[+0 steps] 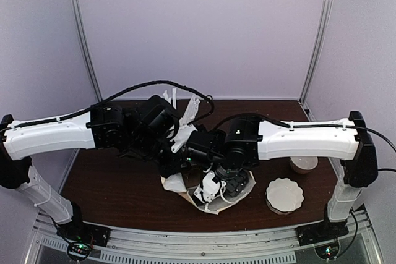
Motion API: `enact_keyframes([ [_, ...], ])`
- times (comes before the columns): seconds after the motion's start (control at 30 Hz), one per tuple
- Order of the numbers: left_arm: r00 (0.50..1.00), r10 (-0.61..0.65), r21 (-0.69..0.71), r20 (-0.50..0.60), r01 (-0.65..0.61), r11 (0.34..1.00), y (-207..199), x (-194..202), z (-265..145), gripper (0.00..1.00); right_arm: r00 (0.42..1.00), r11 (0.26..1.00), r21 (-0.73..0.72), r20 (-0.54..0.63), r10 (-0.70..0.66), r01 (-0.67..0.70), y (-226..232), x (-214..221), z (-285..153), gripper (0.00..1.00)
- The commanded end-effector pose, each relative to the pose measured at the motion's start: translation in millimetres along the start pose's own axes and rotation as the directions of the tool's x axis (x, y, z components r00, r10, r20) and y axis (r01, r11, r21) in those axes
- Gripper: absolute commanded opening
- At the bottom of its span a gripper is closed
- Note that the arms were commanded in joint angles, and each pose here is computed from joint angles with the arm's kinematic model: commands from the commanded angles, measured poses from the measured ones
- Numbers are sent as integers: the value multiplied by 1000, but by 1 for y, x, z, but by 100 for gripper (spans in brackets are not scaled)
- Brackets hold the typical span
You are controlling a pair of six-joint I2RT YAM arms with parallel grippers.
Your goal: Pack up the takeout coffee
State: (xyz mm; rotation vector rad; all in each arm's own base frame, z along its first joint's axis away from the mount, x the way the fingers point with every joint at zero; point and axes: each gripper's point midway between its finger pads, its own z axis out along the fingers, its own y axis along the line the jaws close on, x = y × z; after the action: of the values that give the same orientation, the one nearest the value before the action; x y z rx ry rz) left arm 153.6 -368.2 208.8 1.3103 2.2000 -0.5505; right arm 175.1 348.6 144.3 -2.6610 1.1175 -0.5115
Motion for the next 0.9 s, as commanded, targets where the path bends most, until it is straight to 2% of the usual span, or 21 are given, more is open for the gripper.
enact_keyframes([
  [0.0, 995, 26, 140, 94, -39, 989, -37, -23, 0, 16, 995, 1000, -16, -95, 11, -13, -6, 7, 39, 75],
  [0.13, 995, 25, 135, 99, -38, 990, -36, -23, -2, 16, 998, 999, -22, -65, 28, -30, -7, 7, 23, 59],
  [0.37, 995, 26, 108, 96, -37, 993, -32, -26, -4, 16, 997, 996, -69, 55, 53, -49, -1, 1, -25, 51],
  [0.47, 994, 33, 88, 101, -42, 995, -29, -31, -6, 17, 991, 995, -92, 116, 60, -49, 3, -6, -46, 51],
  [0.77, 992, 46, 43, 113, -51, 998, -23, -42, -14, 17, 984, 990, -134, 162, 73, -51, 13, -16, -72, 47],
  [0.8, 992, 46, 43, 115, -51, 998, -23, -42, -15, 17, 985, 989, -137, 157, 78, -57, 14, -15, -71, 49],
  [0.87, 992, 45, 45, 116, -50, 998, -23, -41, -16, 17, 988, 990, -128, 134, 82, -64, 16, -13, -64, 59],
])
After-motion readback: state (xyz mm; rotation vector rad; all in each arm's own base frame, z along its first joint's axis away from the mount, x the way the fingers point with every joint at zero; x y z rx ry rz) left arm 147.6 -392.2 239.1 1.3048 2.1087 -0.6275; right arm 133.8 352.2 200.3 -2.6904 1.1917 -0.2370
